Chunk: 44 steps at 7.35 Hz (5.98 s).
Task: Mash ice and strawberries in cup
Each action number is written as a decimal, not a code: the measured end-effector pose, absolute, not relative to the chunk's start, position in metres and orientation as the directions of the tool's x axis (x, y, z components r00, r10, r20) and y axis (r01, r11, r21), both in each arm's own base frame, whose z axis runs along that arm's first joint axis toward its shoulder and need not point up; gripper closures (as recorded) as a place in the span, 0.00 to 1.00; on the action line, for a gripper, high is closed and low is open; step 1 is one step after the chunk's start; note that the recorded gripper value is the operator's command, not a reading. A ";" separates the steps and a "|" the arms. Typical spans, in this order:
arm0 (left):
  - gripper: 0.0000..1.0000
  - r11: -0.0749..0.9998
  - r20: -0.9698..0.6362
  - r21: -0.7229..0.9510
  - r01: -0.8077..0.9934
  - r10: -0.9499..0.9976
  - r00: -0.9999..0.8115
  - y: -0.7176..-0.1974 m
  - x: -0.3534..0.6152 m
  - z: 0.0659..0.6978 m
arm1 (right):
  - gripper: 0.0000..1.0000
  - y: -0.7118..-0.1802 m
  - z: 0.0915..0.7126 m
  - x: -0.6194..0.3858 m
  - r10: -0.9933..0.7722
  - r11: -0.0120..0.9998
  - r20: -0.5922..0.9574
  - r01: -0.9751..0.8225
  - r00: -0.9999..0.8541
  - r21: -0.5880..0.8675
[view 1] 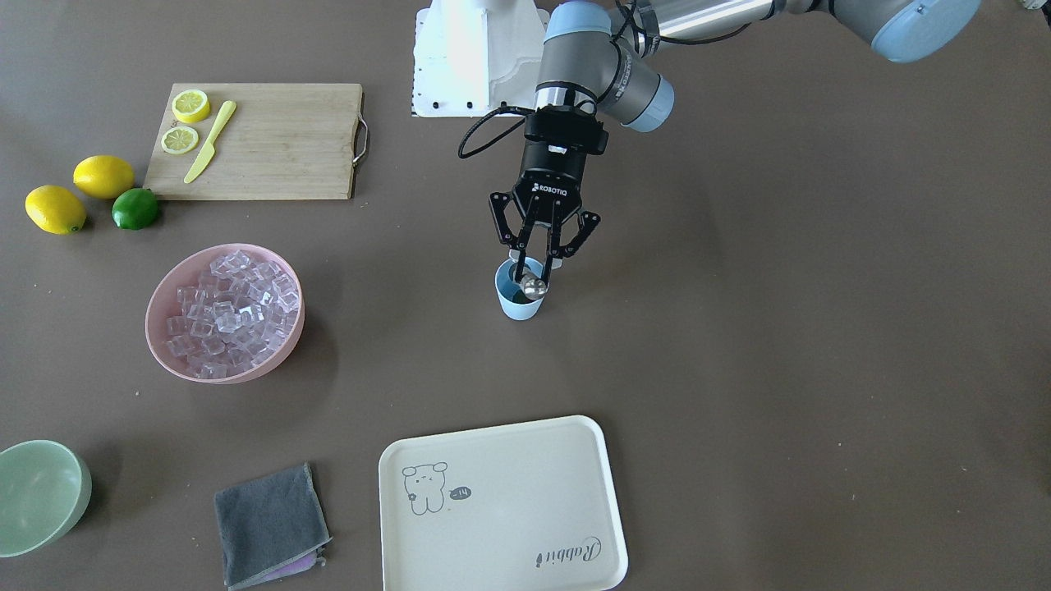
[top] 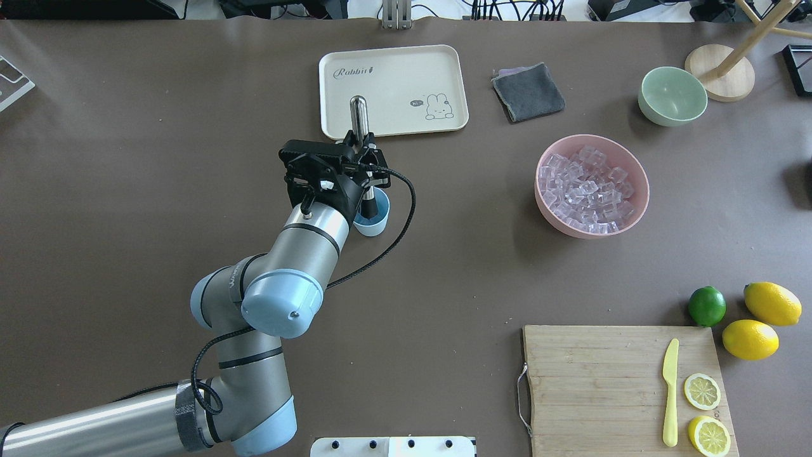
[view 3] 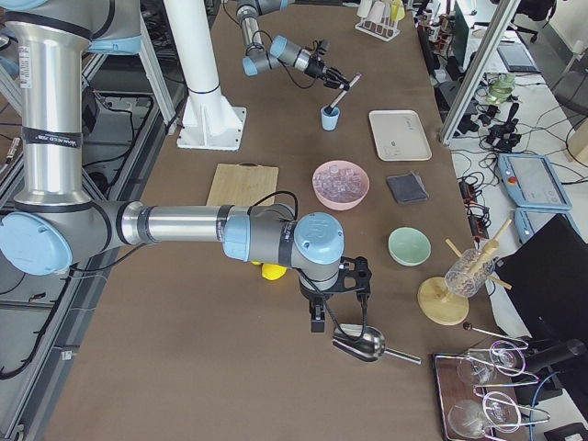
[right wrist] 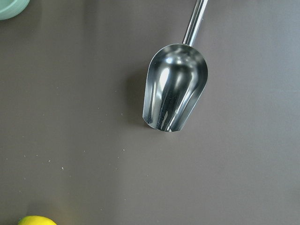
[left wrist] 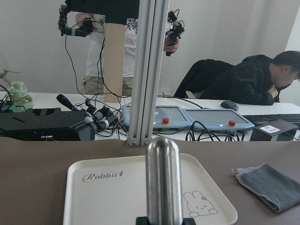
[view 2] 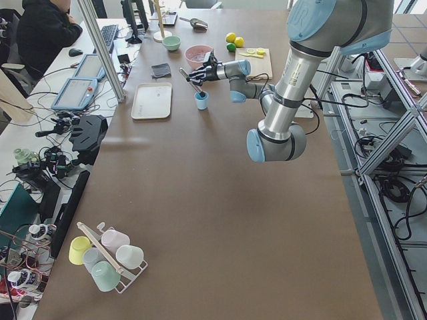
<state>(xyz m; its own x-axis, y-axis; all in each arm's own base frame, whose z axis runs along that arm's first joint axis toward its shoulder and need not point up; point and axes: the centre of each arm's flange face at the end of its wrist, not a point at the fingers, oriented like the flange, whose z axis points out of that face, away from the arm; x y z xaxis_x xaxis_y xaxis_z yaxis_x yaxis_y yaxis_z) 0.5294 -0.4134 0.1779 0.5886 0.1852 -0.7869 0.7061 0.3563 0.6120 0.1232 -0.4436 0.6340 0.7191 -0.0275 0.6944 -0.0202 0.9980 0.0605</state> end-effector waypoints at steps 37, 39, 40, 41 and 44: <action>0.01 0.951 -0.844 0.095 0.294 -0.080 0.530 -0.574 -0.036 0.526 | 0.01 -0.441 0.616 0.122 -0.054 0.995 0.696 -0.021 0.716 0.099; 0.01 0.949 -0.818 0.128 0.288 -0.063 0.571 -0.563 -0.042 0.537 | 0.01 -0.441 0.616 0.122 -0.055 0.995 0.696 -0.021 0.716 0.100; 0.01 0.954 -0.802 0.144 0.263 -0.043 0.596 -0.559 -0.043 0.546 | 0.01 -0.442 0.615 0.122 -0.056 0.995 0.694 -0.021 0.718 0.102; 0.01 0.961 -0.770 0.177 0.213 0.000 0.638 -0.555 -0.050 0.559 | 0.01 -0.443 0.614 0.123 -0.057 0.994 0.692 -0.020 0.720 0.103; 0.01 0.977 -0.704 0.163 0.137 0.018 0.710 -0.544 -0.082 0.588 | 0.01 -0.445 0.612 0.123 -0.060 0.994 0.690 -0.019 0.722 0.106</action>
